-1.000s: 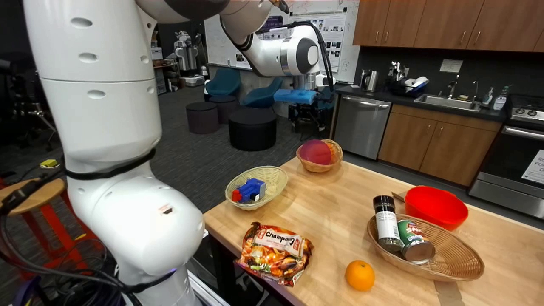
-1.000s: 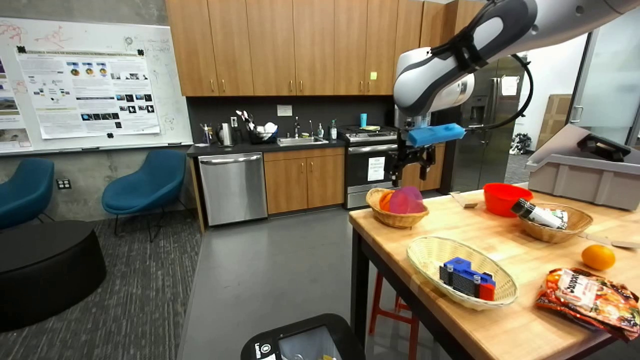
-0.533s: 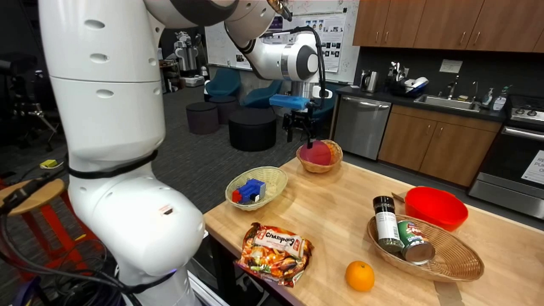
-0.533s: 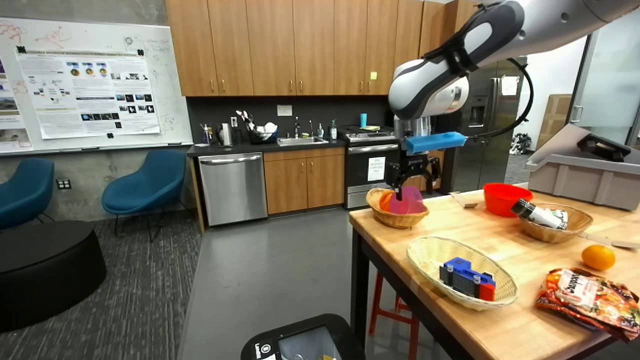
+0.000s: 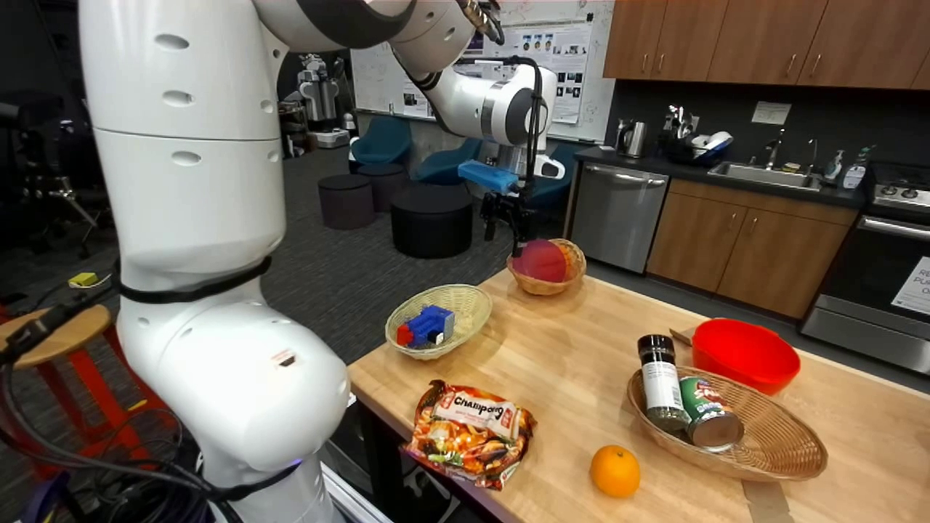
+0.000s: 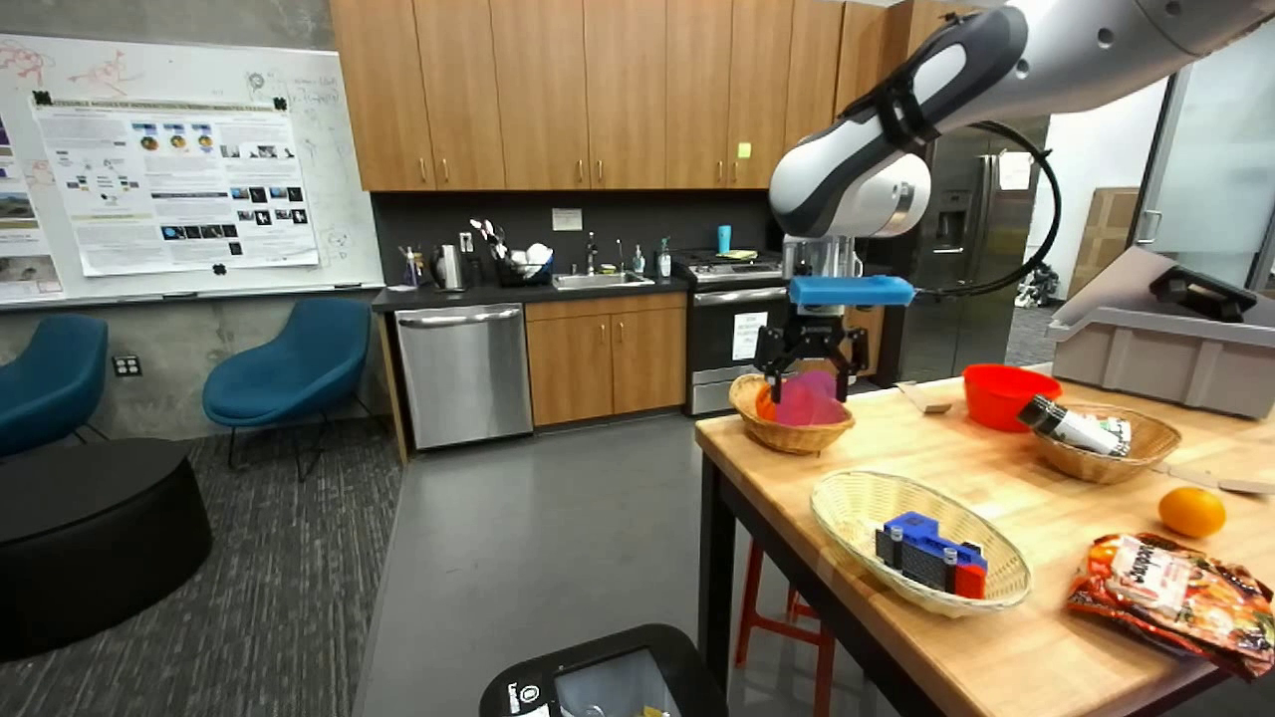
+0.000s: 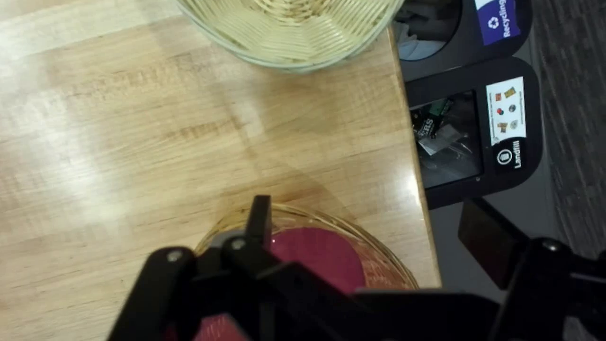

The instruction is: Move the pink bowl to the basket with the plush basketball and then place it back on the table

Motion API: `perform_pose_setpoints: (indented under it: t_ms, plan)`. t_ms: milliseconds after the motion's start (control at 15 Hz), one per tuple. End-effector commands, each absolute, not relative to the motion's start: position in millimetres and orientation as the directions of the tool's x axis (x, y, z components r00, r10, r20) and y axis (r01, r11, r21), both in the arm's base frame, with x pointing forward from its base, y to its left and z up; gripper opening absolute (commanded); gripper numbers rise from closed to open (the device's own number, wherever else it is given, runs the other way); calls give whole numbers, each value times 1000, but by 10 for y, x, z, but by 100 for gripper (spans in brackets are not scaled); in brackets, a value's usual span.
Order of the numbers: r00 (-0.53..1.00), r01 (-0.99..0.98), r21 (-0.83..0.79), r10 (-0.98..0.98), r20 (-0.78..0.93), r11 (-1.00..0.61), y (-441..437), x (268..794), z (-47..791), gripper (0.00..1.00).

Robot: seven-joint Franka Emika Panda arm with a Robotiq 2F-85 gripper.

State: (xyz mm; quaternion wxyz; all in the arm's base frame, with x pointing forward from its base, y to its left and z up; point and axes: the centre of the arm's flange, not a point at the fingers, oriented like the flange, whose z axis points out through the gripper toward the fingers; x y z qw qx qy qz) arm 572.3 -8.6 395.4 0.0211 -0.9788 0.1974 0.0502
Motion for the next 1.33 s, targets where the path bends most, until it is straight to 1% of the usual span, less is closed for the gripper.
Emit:
perform_pose_setpoints:
  t_ms: [0,200,1133,1200,1267]
  plan:
    - [880,-474,-33,-473,-34,-880,-86,5803,3943,100]
    - [853,-521,-36,-522,22,-853,-98,5883,3910,100]
    - [786,-613,28,-605,130,-790,-182,6034,3783,100]
    - [782,-616,30,-608,137,-787,-189,6048,3786,75]
    - [782,-617,34,-607,141,-786,-197,6050,3794,73]
